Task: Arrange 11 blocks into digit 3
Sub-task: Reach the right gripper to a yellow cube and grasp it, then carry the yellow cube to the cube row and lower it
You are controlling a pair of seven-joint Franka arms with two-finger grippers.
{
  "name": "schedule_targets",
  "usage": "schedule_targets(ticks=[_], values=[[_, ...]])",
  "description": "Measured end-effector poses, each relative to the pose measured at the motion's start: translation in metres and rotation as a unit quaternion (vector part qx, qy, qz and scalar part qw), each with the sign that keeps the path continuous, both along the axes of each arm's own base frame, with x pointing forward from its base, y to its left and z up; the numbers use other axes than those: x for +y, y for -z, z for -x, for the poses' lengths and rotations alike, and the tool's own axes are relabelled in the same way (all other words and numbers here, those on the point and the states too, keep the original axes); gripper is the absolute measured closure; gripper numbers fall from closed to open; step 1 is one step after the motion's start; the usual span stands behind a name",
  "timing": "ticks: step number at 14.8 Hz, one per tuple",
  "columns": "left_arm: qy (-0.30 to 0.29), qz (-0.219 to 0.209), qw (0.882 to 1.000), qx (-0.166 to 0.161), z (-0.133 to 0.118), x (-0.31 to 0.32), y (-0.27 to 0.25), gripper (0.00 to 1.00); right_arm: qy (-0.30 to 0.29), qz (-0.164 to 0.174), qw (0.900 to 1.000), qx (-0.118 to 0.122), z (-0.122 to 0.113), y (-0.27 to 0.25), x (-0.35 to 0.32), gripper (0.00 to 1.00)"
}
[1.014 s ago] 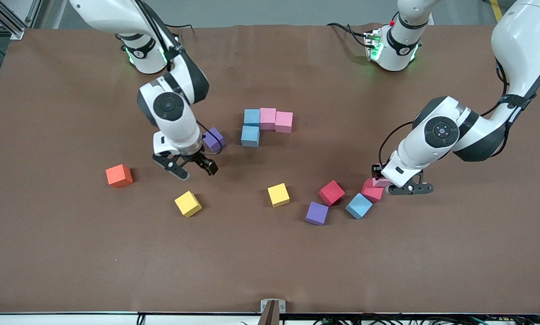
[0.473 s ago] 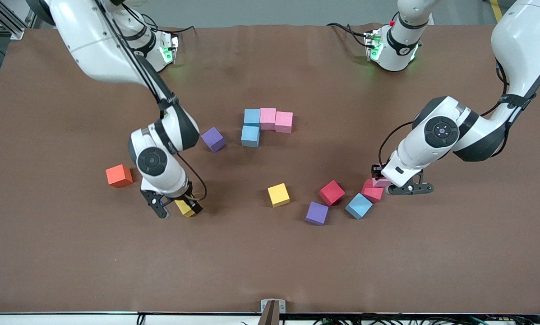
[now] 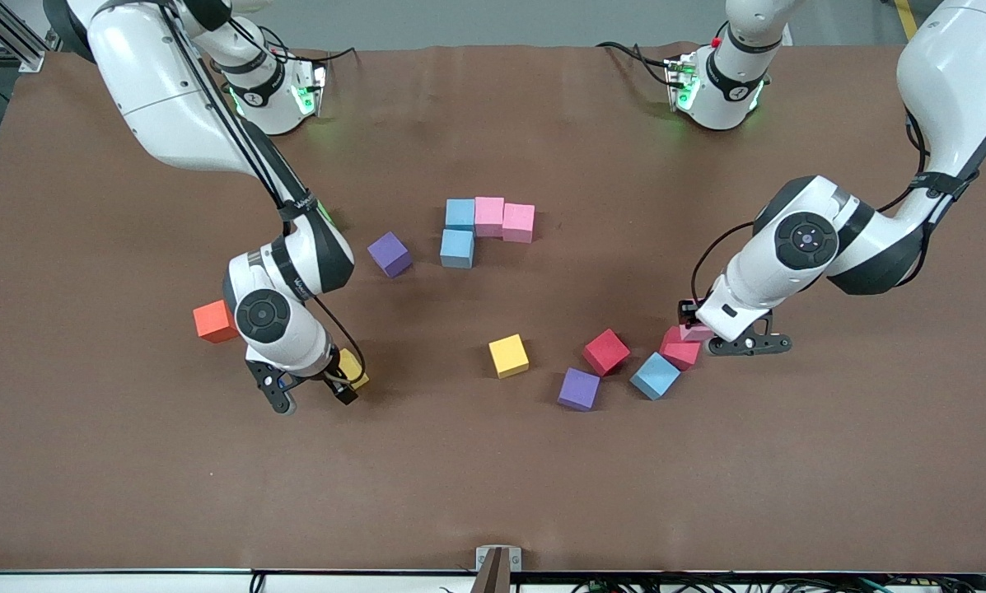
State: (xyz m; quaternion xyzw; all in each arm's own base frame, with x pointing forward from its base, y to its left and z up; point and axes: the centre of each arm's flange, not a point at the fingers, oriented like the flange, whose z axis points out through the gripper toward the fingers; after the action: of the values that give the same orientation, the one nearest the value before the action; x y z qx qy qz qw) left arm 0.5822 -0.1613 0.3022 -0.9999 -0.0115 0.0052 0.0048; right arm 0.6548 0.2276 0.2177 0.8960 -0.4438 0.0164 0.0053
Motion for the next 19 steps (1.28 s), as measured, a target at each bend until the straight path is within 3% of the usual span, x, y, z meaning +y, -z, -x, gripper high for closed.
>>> schedule_targets(ticks=[1,3,4,7,10,13,16,19], values=[[0.0,0.0,1.0,0.0,0.0,0.0,0.0,0.44,0.0,0.0,1.0,0.001,0.001,0.001,0.001,0.03],[0.0,0.0,1.0,0.0,0.0,0.0,0.0,0.44,-0.001,0.0,1.0,0.003,0.002,0.003,0.002,0.16],[0.0,0.0,1.0,0.0,0.0,0.0,0.0,0.44,-0.002,0.0,1.0,0.005,0.003,0.004,0.003,0.16],[0.0,0.0,1.0,0.0,0.0,0.0,0.0,0.44,-0.005,0.0,1.0,0.006,0.003,0.005,0.005,0.38],[-0.002,0.001,1.0,-0.003,-0.002,0.001,-0.002,0.44,-0.026,-0.003,1.0,0.007,0.009,0.004,0.02,0.44],[-0.002,0.001,1.0,-0.003,-0.003,0.001,-0.003,0.44,-0.095,-0.003,0.995,0.012,0.027,0.004,0.062,0.44],[-0.002,0.001,1.0,-0.003,-0.003,0.001,-0.003,0.44,-0.181,-0.008,0.983,0.015,0.057,0.003,0.119,0.44],[-0.002,0.001,1.0,-0.003,-0.003,0.001,-0.003,0.44,-0.278,-0.018,0.96,0.012,0.074,-0.008,0.15,0.44]])
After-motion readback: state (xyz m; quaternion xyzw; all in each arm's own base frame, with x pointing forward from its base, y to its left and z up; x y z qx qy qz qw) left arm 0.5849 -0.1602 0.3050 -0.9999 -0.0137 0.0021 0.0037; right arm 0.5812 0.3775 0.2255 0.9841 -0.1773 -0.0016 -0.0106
